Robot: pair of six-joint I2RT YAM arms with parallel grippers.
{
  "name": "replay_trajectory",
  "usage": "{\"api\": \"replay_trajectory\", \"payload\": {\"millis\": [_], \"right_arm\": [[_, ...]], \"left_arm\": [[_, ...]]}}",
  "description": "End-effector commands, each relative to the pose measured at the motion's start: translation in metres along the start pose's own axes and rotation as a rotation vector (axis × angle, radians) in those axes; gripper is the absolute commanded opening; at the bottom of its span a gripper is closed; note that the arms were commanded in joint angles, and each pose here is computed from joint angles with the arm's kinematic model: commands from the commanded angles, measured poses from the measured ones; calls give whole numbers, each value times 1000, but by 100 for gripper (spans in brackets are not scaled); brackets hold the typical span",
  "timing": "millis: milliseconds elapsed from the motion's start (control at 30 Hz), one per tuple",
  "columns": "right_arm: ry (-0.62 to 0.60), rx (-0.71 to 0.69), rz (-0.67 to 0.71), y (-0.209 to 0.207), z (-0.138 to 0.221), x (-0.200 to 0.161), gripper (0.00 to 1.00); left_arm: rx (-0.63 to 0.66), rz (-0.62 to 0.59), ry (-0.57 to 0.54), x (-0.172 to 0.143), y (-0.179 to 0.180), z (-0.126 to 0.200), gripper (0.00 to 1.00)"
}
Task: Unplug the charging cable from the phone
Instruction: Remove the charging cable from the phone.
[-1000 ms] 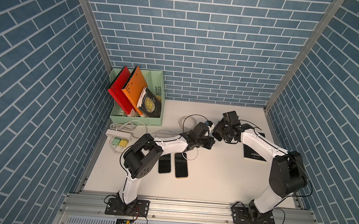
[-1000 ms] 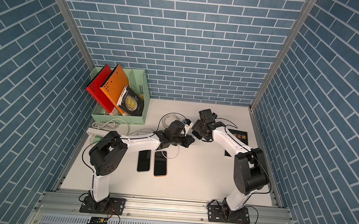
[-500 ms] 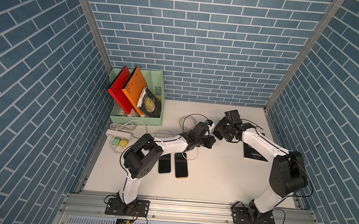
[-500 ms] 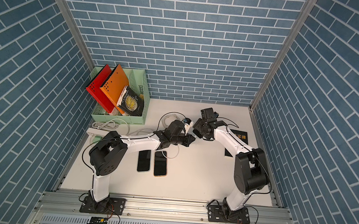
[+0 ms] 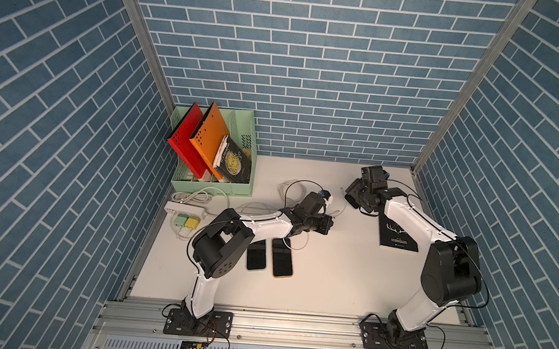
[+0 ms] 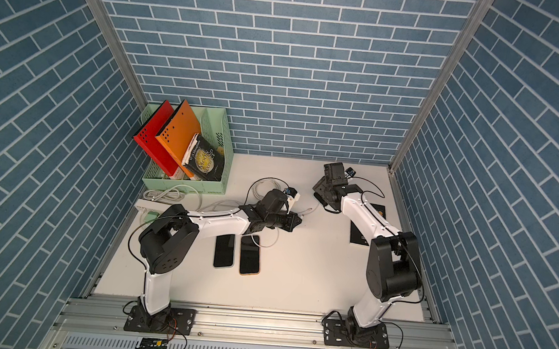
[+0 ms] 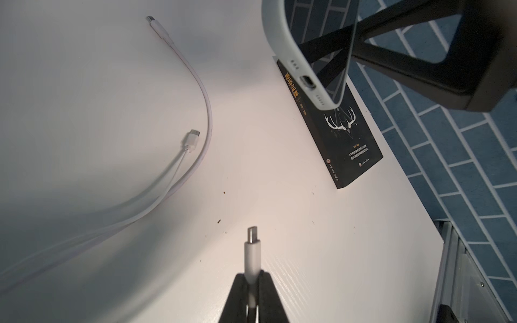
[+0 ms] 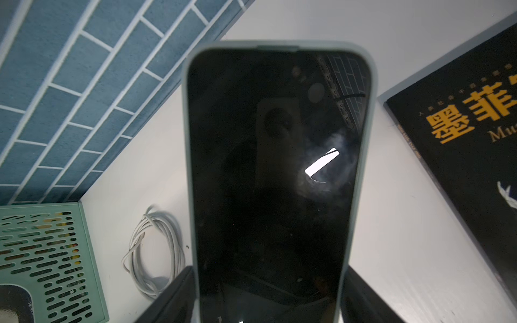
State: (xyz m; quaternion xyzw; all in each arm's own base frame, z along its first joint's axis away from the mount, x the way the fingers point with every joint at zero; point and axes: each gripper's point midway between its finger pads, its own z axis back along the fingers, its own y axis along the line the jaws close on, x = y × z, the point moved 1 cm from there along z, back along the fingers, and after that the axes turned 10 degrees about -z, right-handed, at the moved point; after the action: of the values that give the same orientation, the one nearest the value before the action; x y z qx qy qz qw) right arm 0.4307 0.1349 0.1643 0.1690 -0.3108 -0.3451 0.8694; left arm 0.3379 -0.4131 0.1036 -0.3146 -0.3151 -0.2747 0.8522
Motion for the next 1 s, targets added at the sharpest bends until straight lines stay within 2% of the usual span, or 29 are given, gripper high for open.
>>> {"api": "replay_trajectory", "payload": {"millis": [0, 200, 567, 900, 967], "right_arm": [[-61, 46, -8, 17, 11, 16, 32], [-67, 33, 10, -2, 31, 14, 32], [-104, -25, 38, -71, 80, 3, 33], [-52, -79, 93, -112, 87, -23, 33], [-49, -85, 103, -117, 88, -26, 33]], "left_arm": [[24, -7, 28, -6, 4, -4, 0], [56, -11, 28, 7, 10, -24, 0], [91, 12, 47, 27, 33, -80, 0], [127, 32, 65, 47, 69, -109, 0], [137, 34, 68, 48, 72, -109, 7]]}}
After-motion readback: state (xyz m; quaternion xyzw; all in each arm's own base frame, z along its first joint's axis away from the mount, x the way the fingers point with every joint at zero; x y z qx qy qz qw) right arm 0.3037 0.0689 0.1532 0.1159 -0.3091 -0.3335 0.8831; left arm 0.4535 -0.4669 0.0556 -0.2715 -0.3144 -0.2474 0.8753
